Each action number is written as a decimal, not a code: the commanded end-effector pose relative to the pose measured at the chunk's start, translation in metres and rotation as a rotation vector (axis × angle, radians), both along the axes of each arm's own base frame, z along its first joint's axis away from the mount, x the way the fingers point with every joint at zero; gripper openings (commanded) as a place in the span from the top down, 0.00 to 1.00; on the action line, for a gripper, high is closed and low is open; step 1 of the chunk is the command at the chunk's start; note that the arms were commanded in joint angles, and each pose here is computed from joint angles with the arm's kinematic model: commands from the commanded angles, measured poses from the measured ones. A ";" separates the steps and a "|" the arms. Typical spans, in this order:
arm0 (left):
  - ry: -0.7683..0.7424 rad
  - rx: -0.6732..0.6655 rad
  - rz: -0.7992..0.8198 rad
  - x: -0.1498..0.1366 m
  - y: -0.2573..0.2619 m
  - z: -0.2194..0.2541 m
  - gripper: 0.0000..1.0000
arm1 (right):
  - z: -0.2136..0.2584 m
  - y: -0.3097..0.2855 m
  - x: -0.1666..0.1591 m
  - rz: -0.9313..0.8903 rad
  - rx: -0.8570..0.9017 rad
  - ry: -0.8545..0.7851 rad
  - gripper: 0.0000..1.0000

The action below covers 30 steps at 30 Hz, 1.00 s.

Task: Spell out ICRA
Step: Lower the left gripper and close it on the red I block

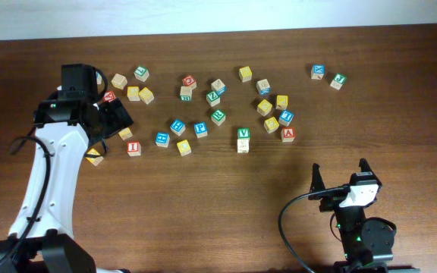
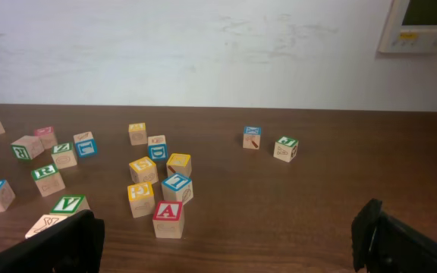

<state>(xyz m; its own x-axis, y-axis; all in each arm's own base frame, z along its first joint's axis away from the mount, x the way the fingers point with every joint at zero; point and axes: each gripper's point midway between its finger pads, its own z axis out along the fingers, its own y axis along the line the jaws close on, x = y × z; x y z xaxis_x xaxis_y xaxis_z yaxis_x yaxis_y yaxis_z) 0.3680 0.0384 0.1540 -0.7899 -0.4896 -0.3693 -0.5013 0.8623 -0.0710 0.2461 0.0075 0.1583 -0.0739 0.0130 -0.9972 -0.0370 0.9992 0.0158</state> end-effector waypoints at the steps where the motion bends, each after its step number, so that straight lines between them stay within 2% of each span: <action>1: 0.071 0.024 -0.003 -0.011 0.003 -0.008 0.01 | -0.002 -0.003 0.000 -0.011 -0.006 0.004 0.02; 4: 0.130 0.002 -0.020 -0.022 -0.001 -0.015 0.01 | -0.002 -0.003 0.000 -0.011 -0.006 0.004 0.02; 9: 0.178 -0.131 -0.121 -0.020 -0.029 -0.034 0.02 | -0.002 -0.003 0.000 -0.011 -0.006 0.004 0.02; 11: 0.194 -0.272 -0.297 -0.019 -0.070 -0.041 0.01 | -0.002 -0.003 0.000 -0.011 -0.006 0.004 0.02; 12: 0.211 -0.282 -0.347 -0.020 -0.085 -0.046 0.01 | -0.002 -0.003 0.000 -0.011 -0.006 0.004 0.02; 17: 0.219 -0.223 -0.497 -0.024 -0.135 -0.051 0.01 | -0.002 -0.003 0.000 -0.011 -0.006 0.004 0.02; 20: 0.230 -0.230 -0.499 -0.030 -0.153 -0.051 0.01 | -0.002 -0.003 0.000 -0.011 -0.006 0.004 0.02; 26: 0.291 -0.216 -0.628 -0.062 -0.203 -0.052 0.01 | -0.002 -0.003 0.000 -0.011 -0.006 0.004 0.02; 30: 0.299 -0.213 -0.682 -0.071 -0.220 -0.052 0.01 | -0.002 -0.003 0.000 -0.011 -0.006 0.004 0.02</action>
<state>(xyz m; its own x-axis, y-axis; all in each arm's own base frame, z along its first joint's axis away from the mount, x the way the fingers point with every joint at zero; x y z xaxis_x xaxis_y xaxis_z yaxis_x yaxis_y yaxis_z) 0.3012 -0.1705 0.1003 -0.9946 0.0918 -0.0490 0.0999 0.9742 -0.2024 0.2461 0.0075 0.1583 -0.0739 0.0130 -0.9972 -0.0370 0.9992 0.0158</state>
